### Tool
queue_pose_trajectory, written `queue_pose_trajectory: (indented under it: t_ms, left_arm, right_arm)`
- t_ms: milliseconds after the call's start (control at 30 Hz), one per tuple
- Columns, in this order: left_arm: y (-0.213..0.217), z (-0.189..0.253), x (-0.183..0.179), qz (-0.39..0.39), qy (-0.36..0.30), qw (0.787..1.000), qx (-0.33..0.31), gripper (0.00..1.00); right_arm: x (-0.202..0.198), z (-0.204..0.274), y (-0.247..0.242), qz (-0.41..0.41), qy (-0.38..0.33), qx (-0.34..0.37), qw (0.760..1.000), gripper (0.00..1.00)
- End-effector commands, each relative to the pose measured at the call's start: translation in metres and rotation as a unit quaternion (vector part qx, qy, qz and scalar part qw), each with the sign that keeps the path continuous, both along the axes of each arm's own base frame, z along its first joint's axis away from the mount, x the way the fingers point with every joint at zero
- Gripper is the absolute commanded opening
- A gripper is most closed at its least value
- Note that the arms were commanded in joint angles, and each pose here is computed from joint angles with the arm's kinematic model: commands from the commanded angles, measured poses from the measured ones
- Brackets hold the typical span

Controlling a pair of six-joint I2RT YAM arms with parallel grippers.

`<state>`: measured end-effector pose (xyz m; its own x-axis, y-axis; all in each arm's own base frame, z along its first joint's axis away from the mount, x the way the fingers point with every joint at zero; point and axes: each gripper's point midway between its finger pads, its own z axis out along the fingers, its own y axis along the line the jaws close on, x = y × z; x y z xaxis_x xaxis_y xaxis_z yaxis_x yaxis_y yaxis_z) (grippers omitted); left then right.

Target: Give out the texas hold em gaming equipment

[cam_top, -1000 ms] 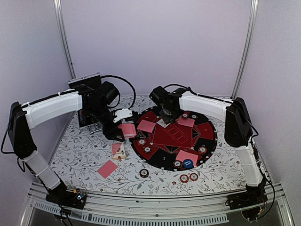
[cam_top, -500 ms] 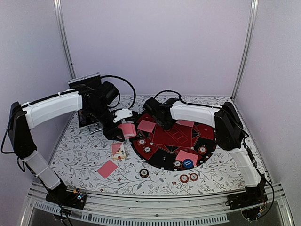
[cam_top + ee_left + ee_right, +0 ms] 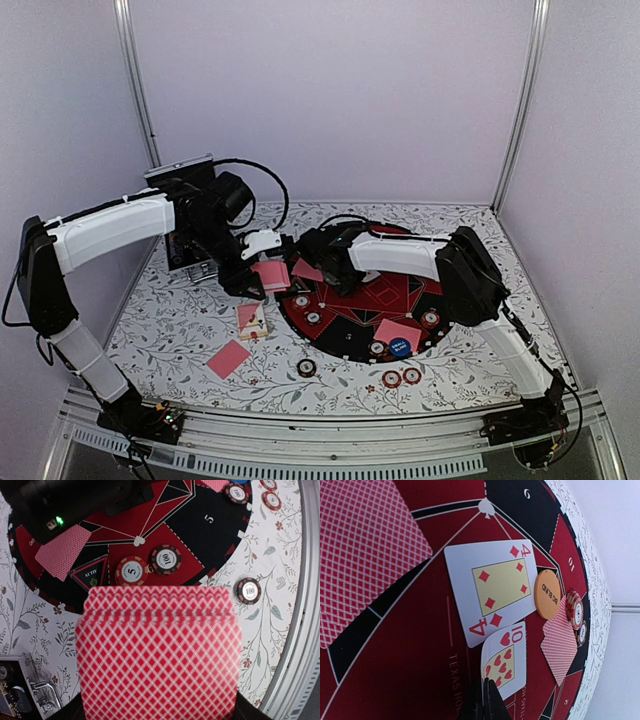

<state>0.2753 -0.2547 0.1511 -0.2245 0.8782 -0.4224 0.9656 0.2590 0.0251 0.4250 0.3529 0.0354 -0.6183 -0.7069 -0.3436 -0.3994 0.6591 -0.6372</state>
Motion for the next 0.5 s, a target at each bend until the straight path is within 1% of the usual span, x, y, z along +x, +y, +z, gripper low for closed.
queue_pose_trajectory:
  t_ms: [0,67,167,267,467]
  left_arm:
    - [-0.004,0.017,0.006,0.001,-0.017,1.0,-0.018,0.0]
    - [-0.004,0.017,0.006,0.001,-0.017,1.0,-0.018,0.0]
    - [-0.004,0.018,0.006,0.001,-0.017,1.0,-0.019,0.0]
    - [-0.004,0.018,0.006,0.001,-0.017,1.0,-0.019,0.0]
    - [-0.003,0.017,0.003,0.0,-0.013,1.0,-0.02,0.0]
  right_arm:
    - [-0.006,-0.011,0.011,-0.001,0.021,0.034,0.999,0.09]
    - [-0.01,-0.016,0.014,0.0,0.032,0.046,0.998,0.14]
    - [-0.01,-0.015,0.018,-0.001,0.033,0.061,0.998,0.26]
    - [-0.009,-0.013,0.019,0.0,0.031,0.064,0.997,0.3]
    - [-0.005,-0.01,0.022,0.004,0.038,0.082,0.996,0.33]
